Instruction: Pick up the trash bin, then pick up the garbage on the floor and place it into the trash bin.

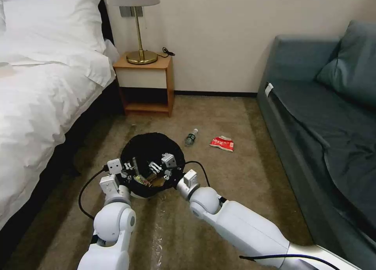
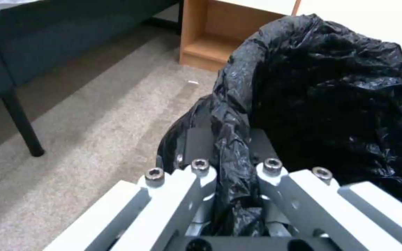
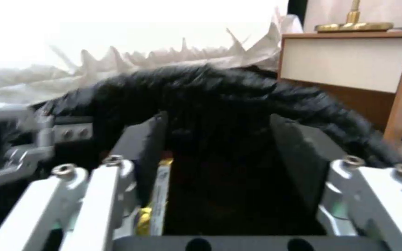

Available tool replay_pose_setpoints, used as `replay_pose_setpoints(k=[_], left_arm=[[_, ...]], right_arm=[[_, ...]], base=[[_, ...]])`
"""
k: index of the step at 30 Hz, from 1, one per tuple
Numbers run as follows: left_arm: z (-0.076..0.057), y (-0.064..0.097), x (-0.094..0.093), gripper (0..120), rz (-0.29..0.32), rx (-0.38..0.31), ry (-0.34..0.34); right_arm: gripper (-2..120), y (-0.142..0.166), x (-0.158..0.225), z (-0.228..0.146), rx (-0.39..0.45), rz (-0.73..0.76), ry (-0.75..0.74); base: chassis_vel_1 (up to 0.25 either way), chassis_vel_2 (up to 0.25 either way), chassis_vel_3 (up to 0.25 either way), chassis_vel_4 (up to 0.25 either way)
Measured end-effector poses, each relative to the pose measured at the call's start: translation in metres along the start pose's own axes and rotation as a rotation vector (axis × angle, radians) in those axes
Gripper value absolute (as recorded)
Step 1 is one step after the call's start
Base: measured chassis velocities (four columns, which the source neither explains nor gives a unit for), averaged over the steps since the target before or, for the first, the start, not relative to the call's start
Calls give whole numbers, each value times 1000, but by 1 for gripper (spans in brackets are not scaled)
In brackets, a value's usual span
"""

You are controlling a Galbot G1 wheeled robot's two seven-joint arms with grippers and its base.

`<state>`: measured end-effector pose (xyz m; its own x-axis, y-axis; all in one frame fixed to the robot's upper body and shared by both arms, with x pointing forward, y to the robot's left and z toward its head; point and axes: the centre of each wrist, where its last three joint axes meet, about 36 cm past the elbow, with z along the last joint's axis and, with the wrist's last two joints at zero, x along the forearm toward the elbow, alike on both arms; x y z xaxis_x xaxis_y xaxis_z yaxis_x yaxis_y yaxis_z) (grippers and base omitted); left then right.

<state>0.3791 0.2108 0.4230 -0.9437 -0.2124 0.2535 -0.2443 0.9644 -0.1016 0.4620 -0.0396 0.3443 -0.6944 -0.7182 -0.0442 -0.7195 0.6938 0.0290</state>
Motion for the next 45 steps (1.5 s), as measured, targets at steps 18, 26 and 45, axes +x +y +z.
replay_pose_setpoints(k=[18, 26, 45], left_arm=[[-5, 18, -14, 4, 66, -12, -37], [-9, 32, -17, 4, 58, -29, -60], [-7, 51, -14, 4, 49, -48, -61]], right_arm=[[100, -134, 128, -43, 59, 544, -89], [100, -139, 205, -34, 124, 757, -104], [100, -131, 210, 1, 144, 830, -171]], base=[[0, 0, 0, 0], [0, 0, 0, 0], [0, 0, 0, 0]])
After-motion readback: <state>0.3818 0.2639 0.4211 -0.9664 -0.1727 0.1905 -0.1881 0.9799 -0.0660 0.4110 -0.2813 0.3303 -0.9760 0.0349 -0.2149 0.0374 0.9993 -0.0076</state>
